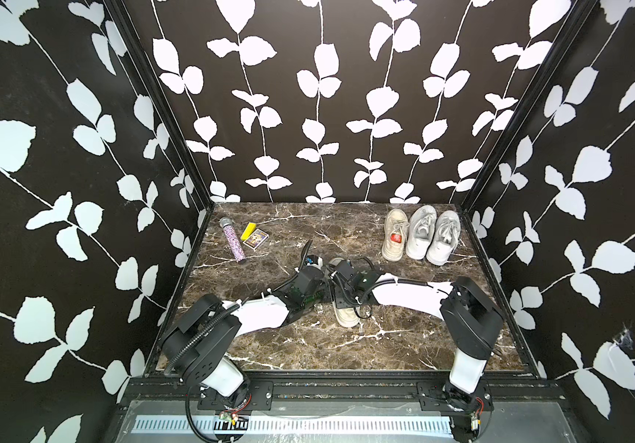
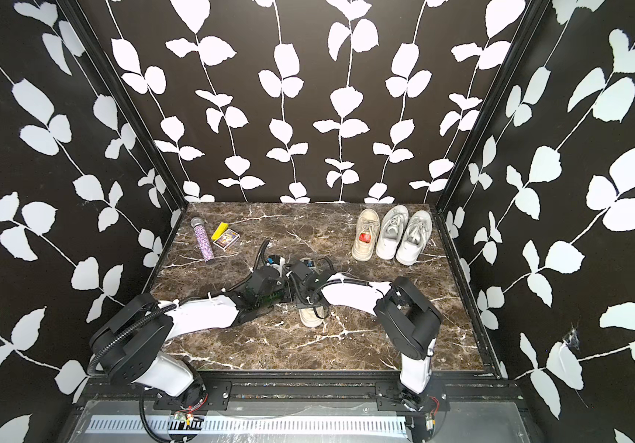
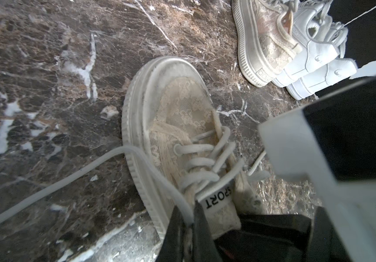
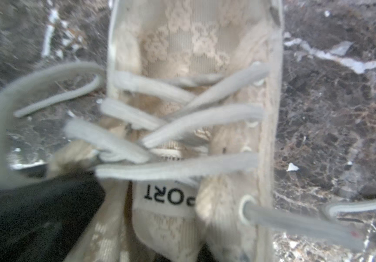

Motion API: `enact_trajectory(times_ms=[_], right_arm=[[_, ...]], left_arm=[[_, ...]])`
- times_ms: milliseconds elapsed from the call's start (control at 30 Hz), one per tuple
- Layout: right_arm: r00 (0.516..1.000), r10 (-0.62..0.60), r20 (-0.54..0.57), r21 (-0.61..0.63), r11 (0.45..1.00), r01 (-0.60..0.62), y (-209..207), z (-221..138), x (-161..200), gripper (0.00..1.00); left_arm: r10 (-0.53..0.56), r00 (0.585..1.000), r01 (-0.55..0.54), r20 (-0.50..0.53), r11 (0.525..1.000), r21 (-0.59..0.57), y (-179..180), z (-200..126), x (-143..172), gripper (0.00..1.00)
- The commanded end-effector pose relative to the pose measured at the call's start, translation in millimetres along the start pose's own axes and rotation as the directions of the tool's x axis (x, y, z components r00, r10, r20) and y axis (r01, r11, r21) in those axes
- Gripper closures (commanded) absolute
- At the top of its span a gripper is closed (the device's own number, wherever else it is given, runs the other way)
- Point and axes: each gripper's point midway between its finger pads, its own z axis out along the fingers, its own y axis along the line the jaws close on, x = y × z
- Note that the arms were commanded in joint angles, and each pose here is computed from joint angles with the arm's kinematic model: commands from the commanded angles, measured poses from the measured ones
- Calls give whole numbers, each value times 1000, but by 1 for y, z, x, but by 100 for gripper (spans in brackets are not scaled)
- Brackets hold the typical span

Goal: Remove the insole from the shoe

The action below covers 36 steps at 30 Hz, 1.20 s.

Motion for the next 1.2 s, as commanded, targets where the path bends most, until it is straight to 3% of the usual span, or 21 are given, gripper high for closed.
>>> enact_trajectory(times_ms=[0,200,433,500,767,1167], right_arm=[[998,43,48,-30,999,-41,-3,-13,-4,100],[984,107,141,-104,990,-93,-3,-30,-15,100],[970,166,176,-191,973,-131,5,-36,-26,100],[960,186,210,-246,960,-132,12,-52,-37,100],[928,204,311,-392,917,-71,30,-87,-57,100],[919,135,370,-444,895,48,44,-88,-48,100]], left_arm=[[20,1000,-20,-2,998,-58,11,-3,-2,100],[36,999,-37,-14,995,-92,18,-5,2,100],[59,998,-60,-18,994,-95,16,-5,-1,100],[63,998,-64,-17,993,-98,16,-5,-2,100],[69,997,-72,-31,989,-128,20,-3,-1,100],[63,997,-69,-48,985,-158,26,-2,2,100]])
